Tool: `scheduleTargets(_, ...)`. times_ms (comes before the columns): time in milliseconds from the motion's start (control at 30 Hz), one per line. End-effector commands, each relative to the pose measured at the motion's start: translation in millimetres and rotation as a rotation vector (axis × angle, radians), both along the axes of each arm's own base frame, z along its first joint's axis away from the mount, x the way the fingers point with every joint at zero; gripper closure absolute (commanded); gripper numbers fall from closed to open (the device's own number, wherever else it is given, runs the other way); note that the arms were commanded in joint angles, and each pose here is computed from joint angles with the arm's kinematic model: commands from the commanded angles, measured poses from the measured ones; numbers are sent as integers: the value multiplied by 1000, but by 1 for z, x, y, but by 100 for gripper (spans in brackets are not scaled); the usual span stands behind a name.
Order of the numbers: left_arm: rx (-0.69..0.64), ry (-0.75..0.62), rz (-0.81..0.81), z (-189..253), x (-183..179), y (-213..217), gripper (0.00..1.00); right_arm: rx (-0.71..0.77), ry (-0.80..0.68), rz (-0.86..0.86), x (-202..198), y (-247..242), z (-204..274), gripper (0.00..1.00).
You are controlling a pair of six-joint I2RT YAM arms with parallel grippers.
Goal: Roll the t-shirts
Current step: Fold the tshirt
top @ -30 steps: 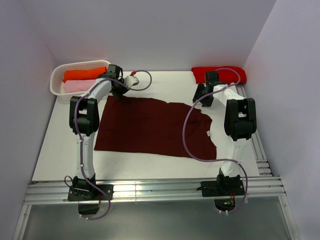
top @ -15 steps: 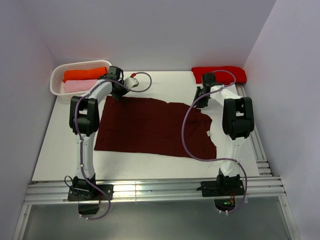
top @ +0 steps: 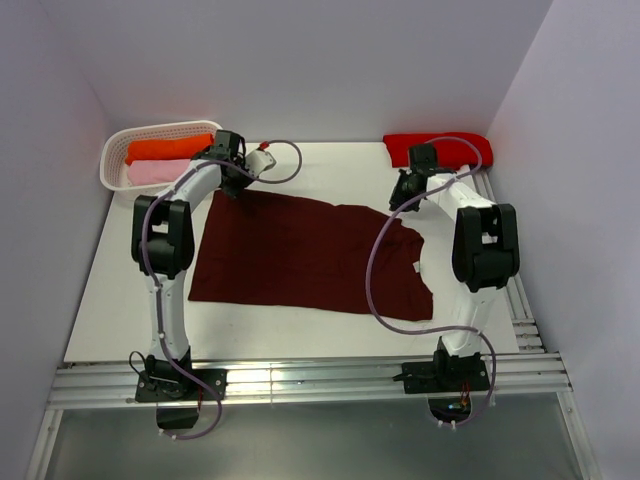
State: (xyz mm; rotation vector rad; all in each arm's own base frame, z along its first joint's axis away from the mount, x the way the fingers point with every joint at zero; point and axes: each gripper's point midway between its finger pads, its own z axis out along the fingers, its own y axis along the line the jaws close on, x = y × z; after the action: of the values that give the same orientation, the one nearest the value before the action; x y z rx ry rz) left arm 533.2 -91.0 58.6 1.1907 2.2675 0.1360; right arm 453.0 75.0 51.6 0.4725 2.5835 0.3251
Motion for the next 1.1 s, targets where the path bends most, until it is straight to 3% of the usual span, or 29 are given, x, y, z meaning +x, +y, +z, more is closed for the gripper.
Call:
scheduleTargets(0,-7,-90,21,41,0,1,100,14,-129,-15,4,3,49,100)
scheduleTargets(100,-1,-78,14,39,-7,0,100,19,-134,-20,-4,3,51,100)
scheduleTargets(333,16,-53,7,31,-9,-2,100,-41,-102,59,1,14,41,61)
scheduleTargets(433,21,-44,9,27,-6,-2,100,-111,-79,112,8,27,35,54)
scheduleTargets(667,34,-28,7,19,-3,-4,100,-189,-80,159,23,40,28,46)
scheduleTargets(1067,42,-15,-2,13,-4,-6,100,-249,-28,191,21,42,10,51)
